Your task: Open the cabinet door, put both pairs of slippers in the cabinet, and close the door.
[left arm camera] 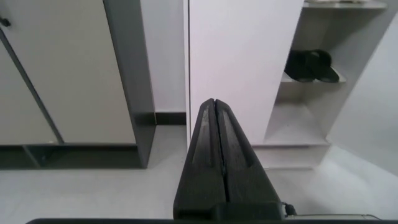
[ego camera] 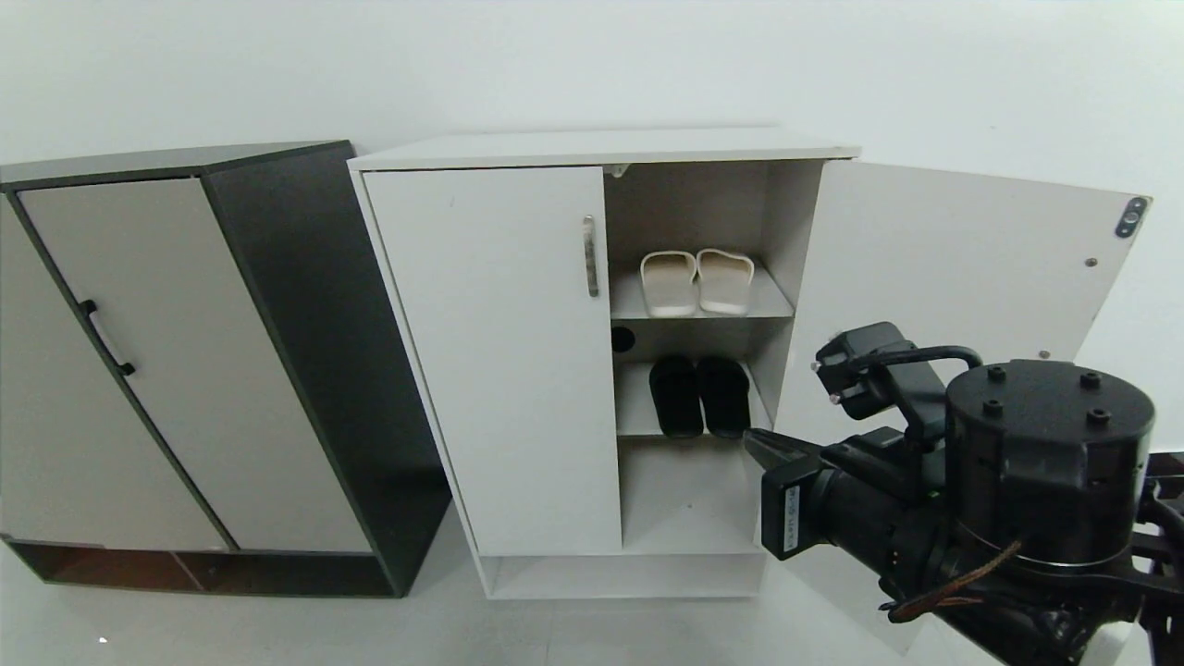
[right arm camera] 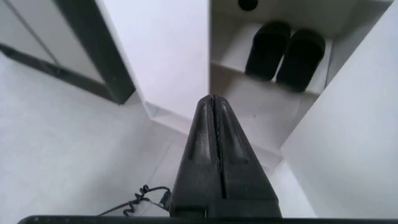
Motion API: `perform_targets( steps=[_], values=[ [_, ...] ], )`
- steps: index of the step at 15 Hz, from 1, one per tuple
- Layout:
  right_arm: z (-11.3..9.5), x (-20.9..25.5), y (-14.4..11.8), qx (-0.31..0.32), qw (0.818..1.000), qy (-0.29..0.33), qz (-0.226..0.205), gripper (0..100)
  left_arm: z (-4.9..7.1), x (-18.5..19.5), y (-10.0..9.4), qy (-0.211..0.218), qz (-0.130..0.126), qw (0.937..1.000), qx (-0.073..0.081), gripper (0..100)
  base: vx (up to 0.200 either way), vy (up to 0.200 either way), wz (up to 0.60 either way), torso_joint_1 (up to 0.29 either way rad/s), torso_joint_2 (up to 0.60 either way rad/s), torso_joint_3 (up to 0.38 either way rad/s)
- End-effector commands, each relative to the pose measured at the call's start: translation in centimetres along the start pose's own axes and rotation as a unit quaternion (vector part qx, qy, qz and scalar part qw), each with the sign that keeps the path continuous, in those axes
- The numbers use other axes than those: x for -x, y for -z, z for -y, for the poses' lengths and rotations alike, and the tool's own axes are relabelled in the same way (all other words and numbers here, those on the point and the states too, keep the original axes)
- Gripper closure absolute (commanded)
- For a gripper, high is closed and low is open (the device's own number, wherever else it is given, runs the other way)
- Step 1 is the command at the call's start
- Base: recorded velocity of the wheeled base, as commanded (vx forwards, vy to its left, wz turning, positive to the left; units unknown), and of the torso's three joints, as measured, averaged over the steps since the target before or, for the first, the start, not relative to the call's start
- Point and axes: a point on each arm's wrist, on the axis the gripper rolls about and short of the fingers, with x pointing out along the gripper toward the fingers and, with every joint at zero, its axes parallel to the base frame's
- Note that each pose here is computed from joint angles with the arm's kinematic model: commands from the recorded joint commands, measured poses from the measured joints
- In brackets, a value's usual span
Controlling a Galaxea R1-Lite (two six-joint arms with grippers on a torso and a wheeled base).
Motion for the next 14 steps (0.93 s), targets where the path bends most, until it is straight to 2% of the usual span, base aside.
perform_targets(
  steps=[1, 8, 12, 14],
  values=[
    [0.1, -0.1, 0.8, 0.004, 1.0, 0.001, -0.005, 100, 0.0, 0.0, 0.0, 0.0, -0.001, 1.0, 0.0, 100, 0.0, 0.0, 0.0, 0.0, 0.0, 0.0],
    [0.9, 0.1, 0.7, 0.01, 1.0, 0.008, 0.0, 100, 0.0, 0.0, 0.0, 0.002, 0.0, 1.0, -0.004, 100, 0.0, 0.0, 0.0, 0.006, -0.01, -0.003],
    [1.2, 0.0, 0.9, 0.01, 1.0, 0.014, -0.004, 100, 0.0, 0.0, 0.0, 0.002, 0.0, 1.0, -0.004, 100, 0.0, 0.0, 0.0, 0.183, -0.14, -0.149],
    [1.3, -0.1, 0.8, 0.008, 1.0, 0.016, -0.003, 100, 0.0, 0.0, 0.0, 0.002, 0.0, 1.0, -0.004, 100, 0.0, 0.0, 0.0, 0.222, -0.63, -0.219]
  ],
)
